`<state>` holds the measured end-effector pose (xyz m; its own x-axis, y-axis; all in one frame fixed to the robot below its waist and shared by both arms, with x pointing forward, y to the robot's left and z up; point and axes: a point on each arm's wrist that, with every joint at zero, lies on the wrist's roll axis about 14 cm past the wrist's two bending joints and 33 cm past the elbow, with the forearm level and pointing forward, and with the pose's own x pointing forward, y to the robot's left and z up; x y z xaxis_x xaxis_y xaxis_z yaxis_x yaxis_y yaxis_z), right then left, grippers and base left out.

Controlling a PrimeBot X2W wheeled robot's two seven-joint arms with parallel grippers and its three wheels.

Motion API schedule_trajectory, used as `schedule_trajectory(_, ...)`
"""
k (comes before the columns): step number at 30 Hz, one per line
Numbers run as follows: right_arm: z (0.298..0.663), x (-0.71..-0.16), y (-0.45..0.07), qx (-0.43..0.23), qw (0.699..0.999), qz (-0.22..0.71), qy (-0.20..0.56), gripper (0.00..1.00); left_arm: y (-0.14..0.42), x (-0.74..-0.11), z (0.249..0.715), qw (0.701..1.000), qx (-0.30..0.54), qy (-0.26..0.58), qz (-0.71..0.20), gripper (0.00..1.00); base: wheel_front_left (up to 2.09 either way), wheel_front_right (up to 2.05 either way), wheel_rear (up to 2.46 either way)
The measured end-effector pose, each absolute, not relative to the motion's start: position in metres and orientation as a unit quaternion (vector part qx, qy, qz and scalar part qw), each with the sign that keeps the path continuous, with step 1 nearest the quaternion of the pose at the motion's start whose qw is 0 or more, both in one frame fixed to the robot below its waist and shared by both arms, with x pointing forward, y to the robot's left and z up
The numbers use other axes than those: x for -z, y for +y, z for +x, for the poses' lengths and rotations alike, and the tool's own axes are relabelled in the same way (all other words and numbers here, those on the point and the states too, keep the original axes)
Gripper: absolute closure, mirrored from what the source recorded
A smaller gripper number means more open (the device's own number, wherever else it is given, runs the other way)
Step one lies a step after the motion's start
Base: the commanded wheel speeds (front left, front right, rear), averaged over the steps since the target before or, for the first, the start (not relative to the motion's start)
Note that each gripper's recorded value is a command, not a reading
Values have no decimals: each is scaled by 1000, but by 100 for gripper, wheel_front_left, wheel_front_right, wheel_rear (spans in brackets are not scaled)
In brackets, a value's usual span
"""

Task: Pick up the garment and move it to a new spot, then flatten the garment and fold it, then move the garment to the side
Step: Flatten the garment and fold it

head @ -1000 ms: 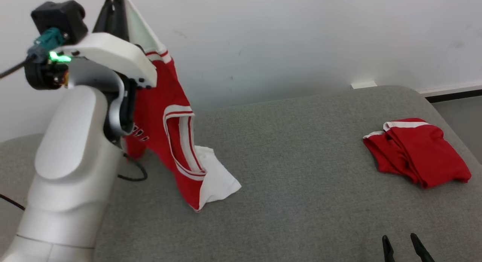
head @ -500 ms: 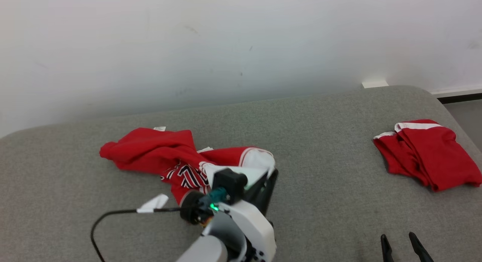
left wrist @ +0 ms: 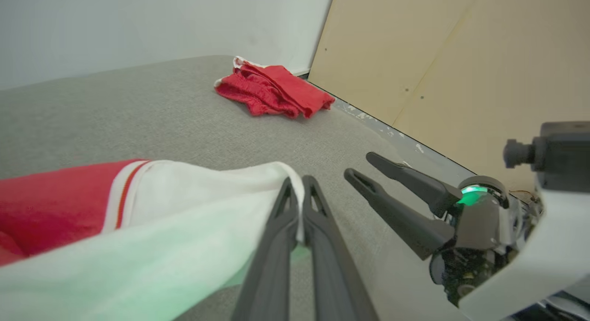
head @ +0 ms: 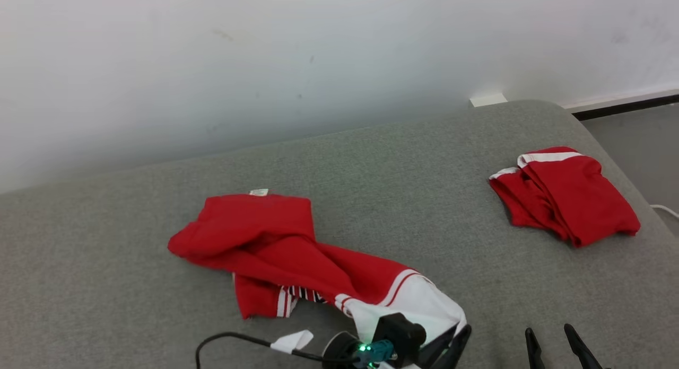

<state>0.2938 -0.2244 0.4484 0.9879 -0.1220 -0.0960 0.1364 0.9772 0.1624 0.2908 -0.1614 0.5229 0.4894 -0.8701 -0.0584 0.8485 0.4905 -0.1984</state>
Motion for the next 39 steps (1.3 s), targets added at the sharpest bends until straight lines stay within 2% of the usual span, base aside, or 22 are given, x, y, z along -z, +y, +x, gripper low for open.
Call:
schedule_trajectory(1, 292, -448, -225, 68, 993, 85, 44, 0, -166, -523, 286, 853, 509, 78, -80, 47, 0, 0, 0)
schedule_trajectory(2, 291, -447, -227, 71, 993, 86, 45, 0, -169, -521, 281, 847, 517, 88, -85, 0, 0, 0, 0)
schedule_trajectory(8, 287, -446, -235, 86, 992, 85, 46, 0, -182, -514, 262, 816, 556, 119, -109, 0, 0, 0, 0)
schedule_trajectory(11, 287, -447, -237, 88, 991, 85, 44, 0, -180, -514, 267, 818, 549, 126, -116, 0, 0, 0, 0)
schedule_trajectory(17, 290, -450, -236, 83, 992, 84, 39, 0, -147, -526, 329, 878, 456, 82, -116, 0, 0, 0, 0)
schedule_trajectory(21, 293, -451, -231, 75, 993, 83, 37, 0, -96, -531, 381, 925, 365, 50, -91, 0, 0, 0, 0)
schedule_trajectory(26, 295, -451, -227, 66, 994, 82, 38, 0, -27, -522, 424, 963, 263, 43, -37, 0, 0, 0, 0)
schedule_trajectory(32, 297, -449, -223, 60, 994, 81, 42, 0, 49, -508, 458, 987, 149, 56, 11, 0, 0, 0, 0)
schedule_trajectory(39, 303, -443, -221, 55, 994, 79, 55, 0, 78, -475, 467, 988, 110, 109, 21, 0, 0, 0, 0)
